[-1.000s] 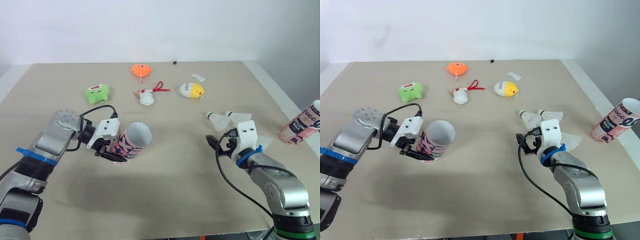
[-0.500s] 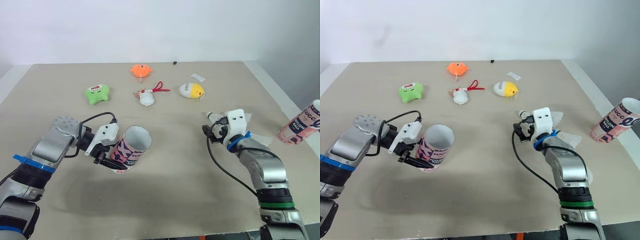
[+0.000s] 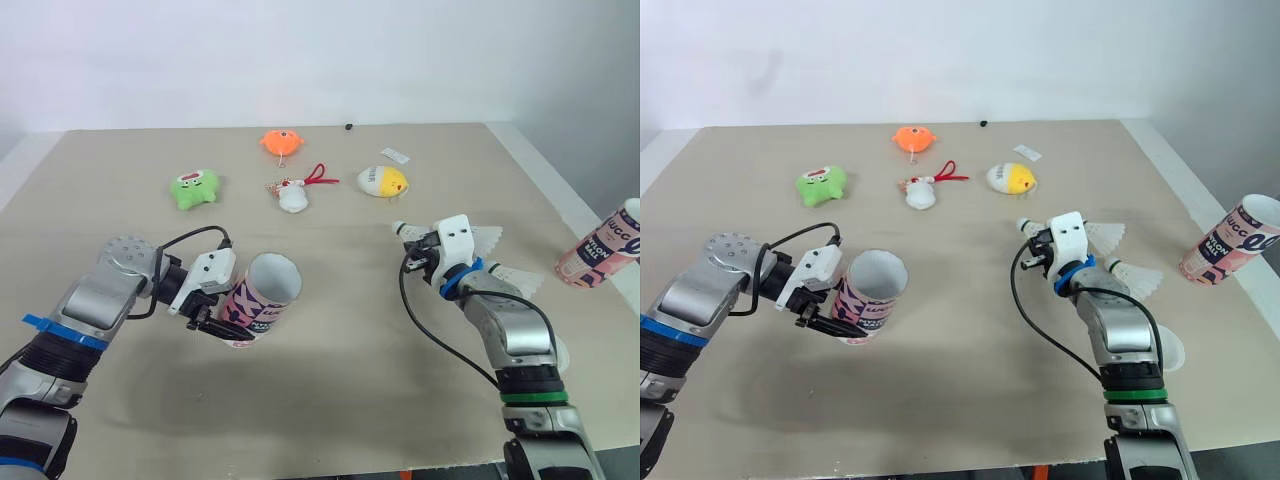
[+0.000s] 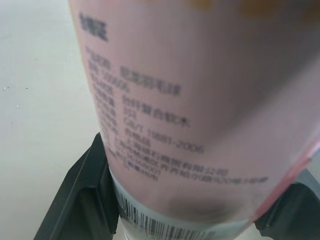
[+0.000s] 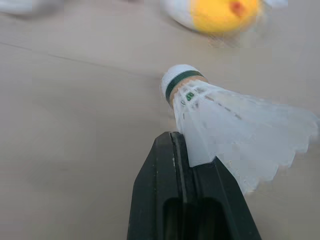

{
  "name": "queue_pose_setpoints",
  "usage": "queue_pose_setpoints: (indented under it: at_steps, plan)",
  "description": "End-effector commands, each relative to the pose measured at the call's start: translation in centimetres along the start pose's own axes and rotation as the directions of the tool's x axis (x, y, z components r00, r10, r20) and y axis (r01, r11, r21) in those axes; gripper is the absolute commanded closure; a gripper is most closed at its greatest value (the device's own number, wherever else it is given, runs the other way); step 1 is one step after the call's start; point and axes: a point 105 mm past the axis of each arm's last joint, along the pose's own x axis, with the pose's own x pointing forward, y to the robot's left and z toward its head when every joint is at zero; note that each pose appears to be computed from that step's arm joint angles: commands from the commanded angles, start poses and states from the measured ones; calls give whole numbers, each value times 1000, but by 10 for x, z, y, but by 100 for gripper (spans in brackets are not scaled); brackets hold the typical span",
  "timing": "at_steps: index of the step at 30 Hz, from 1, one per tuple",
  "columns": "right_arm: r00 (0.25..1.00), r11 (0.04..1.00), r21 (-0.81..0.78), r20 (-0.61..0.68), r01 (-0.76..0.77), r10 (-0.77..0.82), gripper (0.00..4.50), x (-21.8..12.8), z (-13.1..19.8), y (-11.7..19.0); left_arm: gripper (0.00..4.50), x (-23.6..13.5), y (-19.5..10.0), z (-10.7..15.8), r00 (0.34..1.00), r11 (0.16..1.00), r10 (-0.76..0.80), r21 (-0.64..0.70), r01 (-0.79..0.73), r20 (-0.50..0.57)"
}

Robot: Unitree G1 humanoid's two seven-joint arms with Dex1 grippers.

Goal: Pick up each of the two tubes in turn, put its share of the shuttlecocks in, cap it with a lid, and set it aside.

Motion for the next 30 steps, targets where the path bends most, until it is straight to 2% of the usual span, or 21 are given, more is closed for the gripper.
queue_pose_setpoints:
  at_steps: [1,3,5,8,14,22,27,28,30]
  plan:
    - [966,970,-160,156,-180,205,447,-25,53,27,175,6,-6,-20,998,996,-35,-80,30,-54]
    - [901,889,-303,161,-344,403,447,-49,74,57,175,5,-6,-21,998,995,-37,-90,32,-56]
    - [816,768,-414,94,-489,571,447,-70,82,86,175,5,-4,-22,997,995,-39,-95,34,-60]
    - [706,597,-518,-18,-612,708,447,-88,90,114,175,6,-3,-22,997,994,-47,-102,41,-58]
    - [640,456,-648,-64,-611,766,447,-69,117,133,175,10,2,-10,998,995,-60,-86,58,-15]
    - [523,234,-713,-214,-661,825,447,-58,119,157,175,10,2,-8,998,995,-58,-85,56,-11]
    - [498,185,-732,-236,-656,835,447,-47,123,165,175,11,1,-8,999,995,-52,-87,51,-4]
    - [490,185,-725,-234,-664,840,398,-47,124,166,175,11,1,-8,999,995,-50,-88,50,-3]
    - [431,178,-683,-219,-708,875,359,-55,128,169,175,11,1,-7,999,995,-47,-89,47,2]
